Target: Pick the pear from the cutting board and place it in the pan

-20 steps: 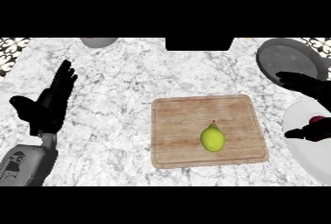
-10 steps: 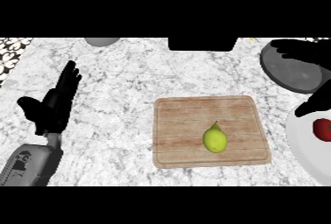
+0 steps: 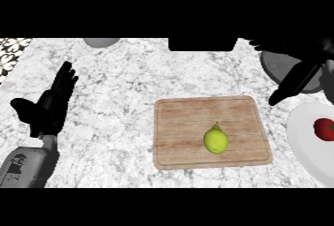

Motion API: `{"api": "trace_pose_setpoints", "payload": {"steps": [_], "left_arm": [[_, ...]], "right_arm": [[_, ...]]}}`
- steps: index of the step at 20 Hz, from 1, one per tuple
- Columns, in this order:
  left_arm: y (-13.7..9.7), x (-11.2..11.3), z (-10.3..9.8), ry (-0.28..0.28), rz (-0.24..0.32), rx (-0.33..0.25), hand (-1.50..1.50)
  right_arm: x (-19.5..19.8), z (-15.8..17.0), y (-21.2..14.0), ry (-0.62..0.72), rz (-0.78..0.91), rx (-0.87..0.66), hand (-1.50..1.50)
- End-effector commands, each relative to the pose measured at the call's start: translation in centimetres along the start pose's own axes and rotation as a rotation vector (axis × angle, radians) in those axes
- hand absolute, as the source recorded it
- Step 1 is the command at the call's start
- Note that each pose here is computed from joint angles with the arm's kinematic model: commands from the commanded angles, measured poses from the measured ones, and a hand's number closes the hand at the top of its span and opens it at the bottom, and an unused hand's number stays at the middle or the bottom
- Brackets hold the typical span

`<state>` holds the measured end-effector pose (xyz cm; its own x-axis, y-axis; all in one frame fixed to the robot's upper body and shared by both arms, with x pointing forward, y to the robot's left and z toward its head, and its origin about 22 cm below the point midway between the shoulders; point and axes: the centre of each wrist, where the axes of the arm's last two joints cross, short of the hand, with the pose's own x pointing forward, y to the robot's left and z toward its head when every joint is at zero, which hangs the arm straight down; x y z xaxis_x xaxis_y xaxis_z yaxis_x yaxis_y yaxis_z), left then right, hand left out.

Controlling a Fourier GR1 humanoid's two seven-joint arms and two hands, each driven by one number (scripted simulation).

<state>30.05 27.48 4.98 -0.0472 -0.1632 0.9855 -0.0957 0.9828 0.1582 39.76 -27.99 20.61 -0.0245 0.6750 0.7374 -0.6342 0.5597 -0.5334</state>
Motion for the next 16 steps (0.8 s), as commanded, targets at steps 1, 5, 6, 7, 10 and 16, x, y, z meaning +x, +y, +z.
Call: {"api": "trace_pose_setpoints", "payload": {"steps": [1,5,6,7,10,16], "left_arm": [[-0.8,-0.5,0.9,0.016,-0.007,0.015,0.00],[-0.5,1.1,0.3,0.011,-0.002,0.009,0.00],[0.6,0.4,0.8,0.012,0.006,-0.001,0.00],[0.2,-0.7,1.4,0.004,0.022,-0.007,0.00],[0.3,0.7,0.1,-0.003,0.005,0.027,0.00],[-0.5,2.0,-0.3,-0.021,0.001,0.006,0.00]], "right_arm": [[1.7,-2.1,2.4,-0.038,-0.027,0.083,-1.50],[2.9,-2.0,4.3,0.015,0.006,0.081,-1.50],[2.5,-2.8,4.0,0.058,0.017,0.091,-1.50],[1.2,-3.0,4.4,0.081,0.021,0.096,-1.50],[2.0,-2.3,5.0,0.099,0.014,0.099,-1.50],[0.0,-3.7,7.2,0.197,0.066,0.082,-1.50]]}}
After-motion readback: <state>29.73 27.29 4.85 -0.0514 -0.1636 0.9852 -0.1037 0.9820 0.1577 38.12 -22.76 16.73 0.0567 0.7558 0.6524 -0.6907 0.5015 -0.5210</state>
